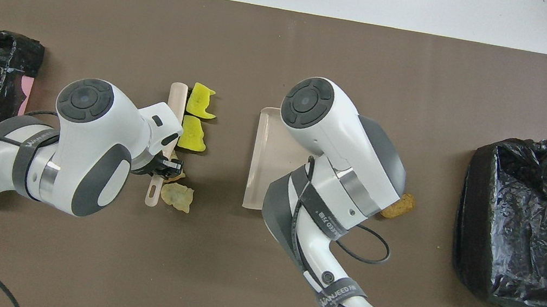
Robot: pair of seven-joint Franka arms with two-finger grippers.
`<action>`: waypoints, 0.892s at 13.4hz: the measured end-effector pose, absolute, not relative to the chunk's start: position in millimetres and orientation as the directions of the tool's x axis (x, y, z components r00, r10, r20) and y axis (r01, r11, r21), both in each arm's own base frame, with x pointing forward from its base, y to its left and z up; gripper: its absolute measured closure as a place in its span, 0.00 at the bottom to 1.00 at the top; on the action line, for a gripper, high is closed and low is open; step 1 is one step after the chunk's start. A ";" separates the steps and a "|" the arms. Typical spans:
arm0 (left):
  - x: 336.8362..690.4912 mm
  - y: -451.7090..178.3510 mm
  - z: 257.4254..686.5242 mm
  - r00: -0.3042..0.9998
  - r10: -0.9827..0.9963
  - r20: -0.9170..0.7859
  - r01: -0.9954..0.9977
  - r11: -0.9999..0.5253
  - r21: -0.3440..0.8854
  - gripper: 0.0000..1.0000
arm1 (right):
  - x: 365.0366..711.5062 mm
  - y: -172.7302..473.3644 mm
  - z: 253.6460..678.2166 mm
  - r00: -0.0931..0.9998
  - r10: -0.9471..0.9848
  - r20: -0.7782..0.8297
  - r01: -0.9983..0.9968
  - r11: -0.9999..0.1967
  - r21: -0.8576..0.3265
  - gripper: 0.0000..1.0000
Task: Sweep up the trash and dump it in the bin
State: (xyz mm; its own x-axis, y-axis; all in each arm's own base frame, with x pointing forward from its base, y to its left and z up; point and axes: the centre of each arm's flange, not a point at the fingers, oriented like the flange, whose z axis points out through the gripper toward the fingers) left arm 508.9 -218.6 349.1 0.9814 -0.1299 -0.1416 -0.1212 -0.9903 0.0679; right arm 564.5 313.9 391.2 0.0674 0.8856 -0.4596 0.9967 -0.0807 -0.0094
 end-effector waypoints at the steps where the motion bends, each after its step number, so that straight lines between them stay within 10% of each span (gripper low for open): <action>1: 512.9 -215.8 355.2 0.984 -0.124 -0.131 -0.116 -0.991 0.070 0.74 | 563.5 319.5 385.6 0.064 0.887 -0.456 0.997 -0.075 -0.007 0.68; 12: 558.1 -187.1 358.0 0.958 -0.270 -0.100 -0.275 -0.960 -0.040 0.74 | 562.2 336.0 358.6 0.076 0.890 -0.450 0.997 -0.082 0.005 0.68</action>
State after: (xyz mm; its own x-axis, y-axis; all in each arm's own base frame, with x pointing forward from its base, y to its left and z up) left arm 558.1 -187.1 358.0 0.9576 -0.2704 -0.0996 -0.2754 -0.9605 -0.0402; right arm 562.2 336.0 358.6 0.0755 0.8898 -0.4500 0.9966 -0.0823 0.0047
